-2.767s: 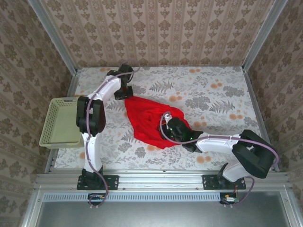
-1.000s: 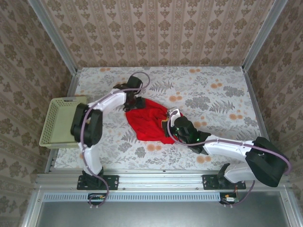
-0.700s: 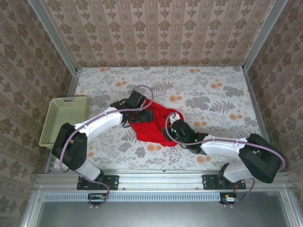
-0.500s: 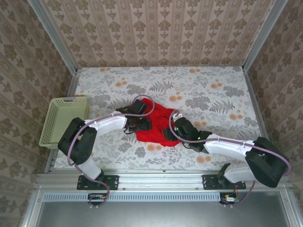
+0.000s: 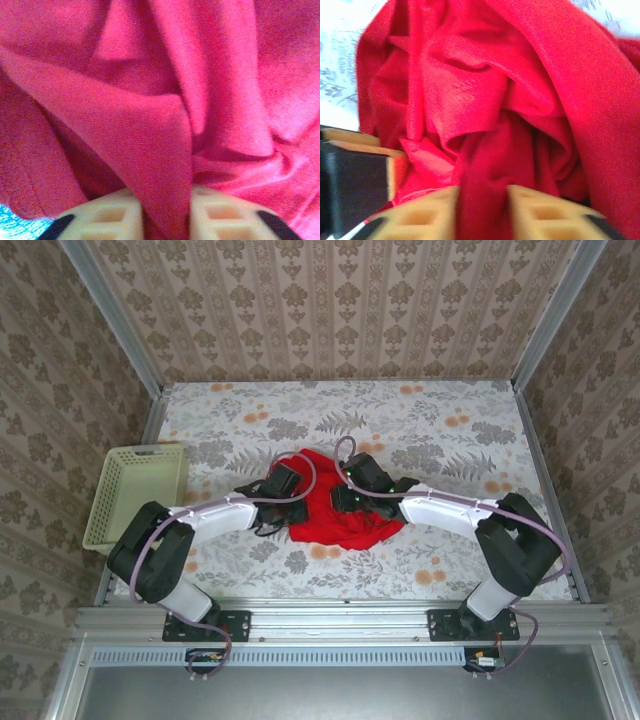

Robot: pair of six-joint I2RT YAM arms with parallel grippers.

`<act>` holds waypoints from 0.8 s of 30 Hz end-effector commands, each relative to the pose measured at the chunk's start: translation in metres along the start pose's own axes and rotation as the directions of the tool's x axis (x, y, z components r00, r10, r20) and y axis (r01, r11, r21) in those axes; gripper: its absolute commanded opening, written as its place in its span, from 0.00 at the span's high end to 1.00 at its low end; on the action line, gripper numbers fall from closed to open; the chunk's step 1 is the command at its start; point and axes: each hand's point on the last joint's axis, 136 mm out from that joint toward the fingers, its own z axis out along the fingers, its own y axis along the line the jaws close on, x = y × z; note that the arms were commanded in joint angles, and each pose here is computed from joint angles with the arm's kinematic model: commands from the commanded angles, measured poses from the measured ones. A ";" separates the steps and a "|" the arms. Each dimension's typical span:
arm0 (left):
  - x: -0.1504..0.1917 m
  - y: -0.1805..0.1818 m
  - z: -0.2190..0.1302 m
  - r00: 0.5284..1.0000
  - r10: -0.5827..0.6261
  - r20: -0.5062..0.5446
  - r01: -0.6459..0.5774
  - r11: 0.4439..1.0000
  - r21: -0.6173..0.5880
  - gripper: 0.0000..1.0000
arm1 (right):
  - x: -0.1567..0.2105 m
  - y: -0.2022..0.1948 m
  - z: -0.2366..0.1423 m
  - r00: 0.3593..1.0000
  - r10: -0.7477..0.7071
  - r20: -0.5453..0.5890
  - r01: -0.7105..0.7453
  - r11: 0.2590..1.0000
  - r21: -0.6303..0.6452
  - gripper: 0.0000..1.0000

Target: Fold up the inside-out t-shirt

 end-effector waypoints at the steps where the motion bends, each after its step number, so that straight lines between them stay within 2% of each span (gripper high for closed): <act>1: -0.006 0.003 -0.009 0.999 -0.027 0.042 0.027 1.000 0.015 0.86 | -0.011 -0.004 -0.014 1.000 -0.022 -0.008 0.022 0.998 0.058 0.96; 2: -0.008 0.007 -0.011 0.998 -0.038 0.050 0.037 0.999 0.015 0.90 | -0.019 -0.005 -0.023 0.999 -0.036 0.014 0.035 0.997 0.067 1.00; 7: -0.031 0.026 -0.035 0.986 -0.090 0.137 0.084 0.995 0.053 1.00 | -0.068 -0.003 -0.094 0.979 -0.037 0.202 0.032 0.999 0.026 1.00; 11: -0.057 0.033 -0.071 0.965 -0.091 0.246 0.073 0.994 0.082 1.00 | -0.102 -0.003 -0.168 0.918 0.028 0.396 0.003 0.997 -0.078 1.00; 15: -0.068 0.042 -0.098 0.932 -0.081 0.353 0.057 0.995 0.080 1.00 | -0.103 -0.010 -0.212 0.845 0.091 0.526 -0.016 0.989 -0.146 1.00; 18: -0.061 0.051 -0.094 0.938 -0.089 0.335 0.068 0.995 0.074 1.00 | -0.082 -0.022 -0.202 0.840 0.133 0.526 -0.051 0.985 -0.167 1.00; 22: -0.031 0.066 -0.065 0.981 -0.086 0.172 0.088 0.996 -0.003 0.94 | -0.033 -0.041 -0.151 0.875 0.221 0.431 -0.142 0.968 -0.209 1.00; 24: -0.016 0.078 -0.055 0.990 -0.100 0.097 0.107 0.992 -0.068 0.87 | -0.006 -0.059 -0.125 0.882 0.277 0.380 -0.221 0.958 -0.185 1.00</act>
